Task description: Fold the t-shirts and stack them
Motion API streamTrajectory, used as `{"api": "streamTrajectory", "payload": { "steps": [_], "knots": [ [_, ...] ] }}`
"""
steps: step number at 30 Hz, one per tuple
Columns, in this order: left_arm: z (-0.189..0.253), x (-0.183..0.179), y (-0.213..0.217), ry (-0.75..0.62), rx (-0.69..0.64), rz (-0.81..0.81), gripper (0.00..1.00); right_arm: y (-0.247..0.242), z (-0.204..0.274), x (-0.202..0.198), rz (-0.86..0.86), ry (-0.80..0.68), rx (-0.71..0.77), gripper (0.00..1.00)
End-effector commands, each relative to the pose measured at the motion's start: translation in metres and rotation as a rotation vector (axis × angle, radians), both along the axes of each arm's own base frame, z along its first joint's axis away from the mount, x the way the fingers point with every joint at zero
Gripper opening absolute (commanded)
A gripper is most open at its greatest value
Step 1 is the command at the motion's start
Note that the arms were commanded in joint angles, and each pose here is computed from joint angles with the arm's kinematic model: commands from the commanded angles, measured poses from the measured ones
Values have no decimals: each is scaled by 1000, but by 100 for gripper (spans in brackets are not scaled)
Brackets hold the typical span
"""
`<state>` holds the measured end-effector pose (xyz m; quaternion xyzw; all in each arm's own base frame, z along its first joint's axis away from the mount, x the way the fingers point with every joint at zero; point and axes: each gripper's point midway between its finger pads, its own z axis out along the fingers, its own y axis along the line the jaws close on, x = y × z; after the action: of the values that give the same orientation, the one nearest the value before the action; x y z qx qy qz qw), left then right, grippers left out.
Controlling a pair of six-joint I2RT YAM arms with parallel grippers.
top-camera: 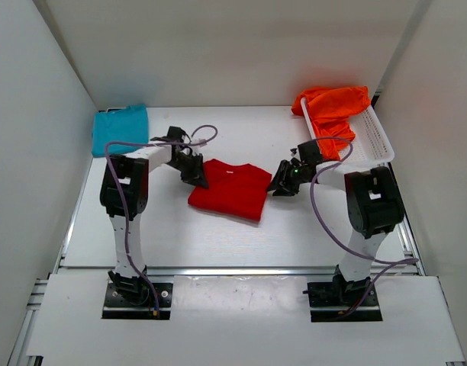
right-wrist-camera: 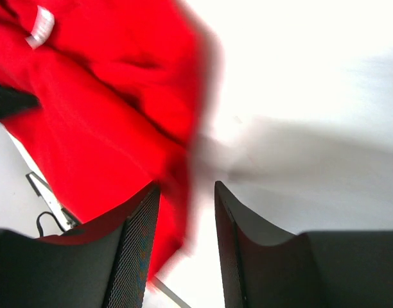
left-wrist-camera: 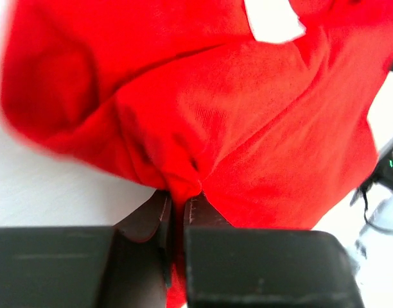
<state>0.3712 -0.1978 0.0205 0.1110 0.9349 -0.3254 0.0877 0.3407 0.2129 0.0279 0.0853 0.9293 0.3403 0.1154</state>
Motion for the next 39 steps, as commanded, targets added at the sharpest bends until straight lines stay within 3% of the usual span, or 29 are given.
{"api": "streamTrajectory", "payload": {
  "steps": [1,4,5,7,8,12,19,28,29,39],
  "knots": [
    [42,50,44,-137,70,95,0,-22,32,3,-35,-102,-32,45],
    [78,108,79,-316,225,112,0,-38,46,1,-64,-140,-42,45],
    [69,110,86,-290,257,110,0,-44,50,1,-85,-152,-49,45],
    [96,150,111,-397,343,141,0,-50,58,0,-97,-172,-51,45],
    [81,154,127,-358,377,153,0,-55,60,1,-112,-187,-60,45],
    [89,196,173,-487,599,185,0,-64,66,-4,-135,-202,-65,45],
    [133,245,224,-678,816,287,0,-68,73,-3,-132,-223,-87,45],
    [194,252,258,-841,905,410,0,-62,65,-6,-132,-184,-87,44],
    [214,249,282,-869,922,461,0,-61,70,-3,-132,-200,-86,44],
    [230,238,345,-873,989,573,0,-61,66,-11,-126,-185,-92,44]
  ]
}}
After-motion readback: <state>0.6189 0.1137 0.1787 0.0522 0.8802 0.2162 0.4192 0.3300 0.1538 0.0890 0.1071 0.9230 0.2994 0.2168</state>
